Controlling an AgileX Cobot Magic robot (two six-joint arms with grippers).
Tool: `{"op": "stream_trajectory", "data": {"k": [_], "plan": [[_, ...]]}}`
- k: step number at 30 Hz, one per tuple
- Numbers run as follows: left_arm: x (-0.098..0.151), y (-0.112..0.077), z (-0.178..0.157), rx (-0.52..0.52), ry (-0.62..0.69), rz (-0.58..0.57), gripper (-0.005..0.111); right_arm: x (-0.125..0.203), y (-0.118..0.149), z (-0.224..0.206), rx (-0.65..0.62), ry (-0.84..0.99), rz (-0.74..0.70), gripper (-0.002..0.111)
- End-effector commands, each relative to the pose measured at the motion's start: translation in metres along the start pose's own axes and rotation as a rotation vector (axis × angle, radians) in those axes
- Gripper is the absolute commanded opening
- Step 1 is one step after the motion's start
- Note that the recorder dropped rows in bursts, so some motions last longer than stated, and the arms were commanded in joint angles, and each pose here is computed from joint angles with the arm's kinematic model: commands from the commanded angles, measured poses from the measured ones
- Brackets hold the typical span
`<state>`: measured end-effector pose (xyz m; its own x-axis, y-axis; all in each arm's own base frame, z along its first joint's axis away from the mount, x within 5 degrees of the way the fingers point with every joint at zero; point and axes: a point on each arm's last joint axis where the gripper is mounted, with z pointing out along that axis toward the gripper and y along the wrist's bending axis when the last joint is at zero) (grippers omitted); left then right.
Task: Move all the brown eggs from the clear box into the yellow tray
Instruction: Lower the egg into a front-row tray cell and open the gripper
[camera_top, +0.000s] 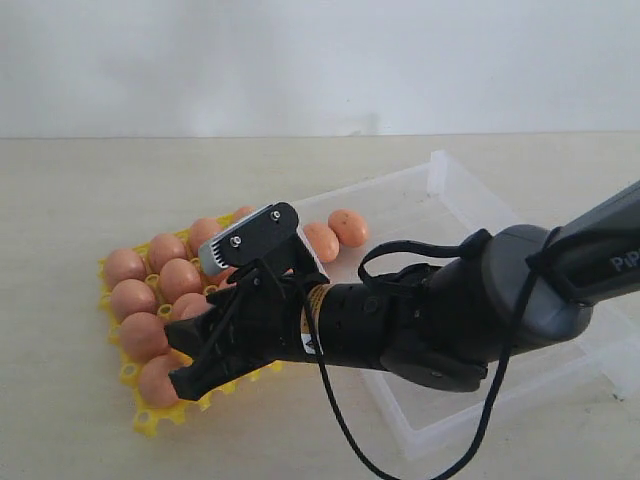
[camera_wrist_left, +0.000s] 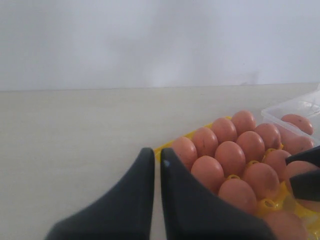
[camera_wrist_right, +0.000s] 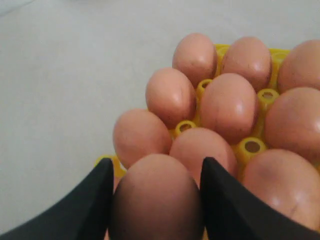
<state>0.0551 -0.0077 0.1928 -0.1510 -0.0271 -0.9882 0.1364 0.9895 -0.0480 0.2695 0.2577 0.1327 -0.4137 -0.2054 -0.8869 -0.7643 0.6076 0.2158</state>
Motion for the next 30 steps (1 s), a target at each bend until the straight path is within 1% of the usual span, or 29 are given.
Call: {"op": "stream_trajectory", "data": {"k": [1, 6, 15, 19, 21, 22, 25, 27, 30], "plan": [[0.0, 0.0, 0.0, -0.001, -0.008, -0.003, 0.004, -0.007, 0.002, 0.0, -0.018, -0.044, 0.002, 0.0], [0.0, 0.0, 0.0, -0.001, -0.008, -0.003, 0.004, -0.001, -0.001, 0.0, 0.02, 0.023, 0.003, 0.0], [0.0, 0.0, 0.0, -0.001, -0.008, -0.003, 0.004, -0.003, -0.003, 0.009, 0.01, 0.003, 0.012, 0.0], [0.0, 0.0, 0.0, -0.001, -0.008, -0.003, 0.004, 0.001, -0.004, 0.01, 0.019, 0.025, 0.019, 0.0], [0.0, 0.0, 0.0, -0.001, -0.008, -0.003, 0.004, 0.003, -0.005, 0.011, 0.026, 0.041, 0.046, 0.009], [0.0, 0.0, 0.0, -0.001, -0.008, -0.003, 0.004, 0.003, -0.005, 0.011, 0.027, 0.043, 0.061, 0.023], [0.0, 0.0, 0.0, -0.001, -0.008, -0.003, 0.004, 0.003, -0.005, 0.011, 0.027, 0.043, 0.061, 0.041], [0.0, 0.0, 0.0, -0.001, -0.008, -0.003, 0.004, 0.003, -0.005, 0.011, 0.027, 0.043, 0.061, 0.046], [0.0, 0.0, 0.0, -0.001, -0.008, -0.003, 0.004, 0.003, -0.005, 0.011, 0.027, 0.043, 0.061, 0.046]]}}
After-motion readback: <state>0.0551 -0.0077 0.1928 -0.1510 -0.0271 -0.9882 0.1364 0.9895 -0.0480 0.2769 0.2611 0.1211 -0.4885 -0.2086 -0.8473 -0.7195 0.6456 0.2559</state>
